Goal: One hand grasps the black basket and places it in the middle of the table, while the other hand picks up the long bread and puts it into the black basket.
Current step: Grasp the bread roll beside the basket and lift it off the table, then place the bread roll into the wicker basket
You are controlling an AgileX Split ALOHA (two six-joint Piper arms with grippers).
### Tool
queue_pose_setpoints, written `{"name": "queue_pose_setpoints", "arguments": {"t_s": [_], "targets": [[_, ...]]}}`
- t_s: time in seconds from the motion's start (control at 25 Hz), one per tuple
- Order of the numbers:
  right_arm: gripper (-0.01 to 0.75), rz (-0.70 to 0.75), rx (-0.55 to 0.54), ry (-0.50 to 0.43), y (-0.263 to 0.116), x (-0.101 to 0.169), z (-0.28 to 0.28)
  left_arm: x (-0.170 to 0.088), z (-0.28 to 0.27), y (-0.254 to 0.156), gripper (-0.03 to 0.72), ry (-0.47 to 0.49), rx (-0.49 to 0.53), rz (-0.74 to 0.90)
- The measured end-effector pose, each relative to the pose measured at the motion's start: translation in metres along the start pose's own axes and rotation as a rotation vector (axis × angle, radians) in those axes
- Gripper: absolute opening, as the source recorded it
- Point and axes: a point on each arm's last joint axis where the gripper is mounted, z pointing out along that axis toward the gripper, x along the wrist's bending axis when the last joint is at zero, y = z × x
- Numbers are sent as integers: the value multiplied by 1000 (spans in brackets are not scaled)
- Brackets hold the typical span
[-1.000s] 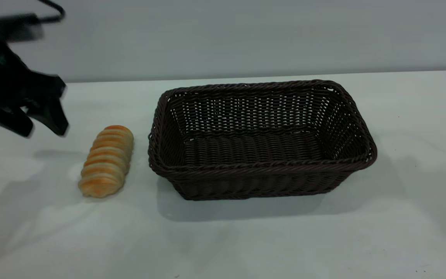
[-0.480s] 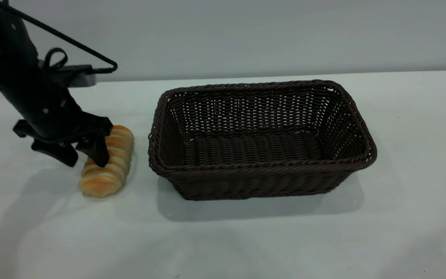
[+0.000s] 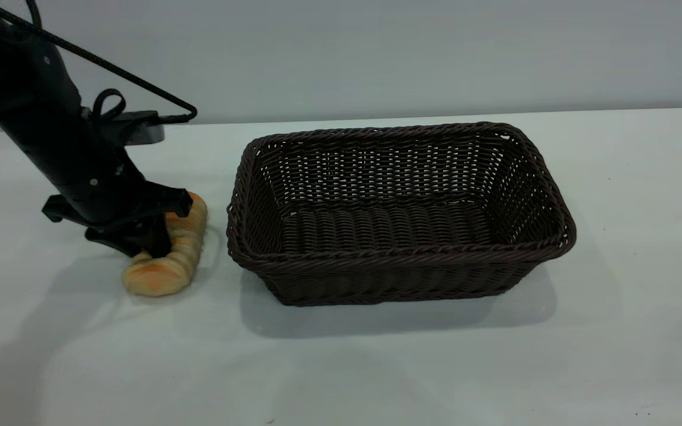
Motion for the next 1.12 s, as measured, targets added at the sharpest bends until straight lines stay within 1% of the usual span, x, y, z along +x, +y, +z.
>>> {"name": "queue_pose_setpoints", "arguments": {"t_s": [0.04, 0.12, 0.24, 0.4, 0.64, 0.76, 0.88, 1.0, 1.12], "targets": [[500, 14, -14, -24, -5, -1, -3, 0, 1, 0, 119, -3, -1, -10], [500, 36, -59, -68, -15, -1, -12, 0, 2, 0, 79, -6, -4, -19], [500, 53, -114, -106, -27, -1, -21, -1, -1, 1, 76, -9, -8, -22], [500, 60, -148, -108, -39, 2, -21, -5, -20, 6, 68, -14, -22, 3], [500, 61, -190, -102, -45, 4, -23, -24, -111, 25, 64, -34, -181, 65], [500, 57, -223, -114, -46, 3, -23, -41, -150, 26, 62, -47, -257, 132], [500, 57, -258, -119, -44, 2, -16, -68, -173, 23, 60, -68, -312, 217], [500, 58, -263, -118, -44, 2, -14, -103, -174, 17, 60, -101, -319, 309], [500, 58, -263, -118, -44, 2, -14, -141, -154, 10, 60, -137, -320, 381]]}}
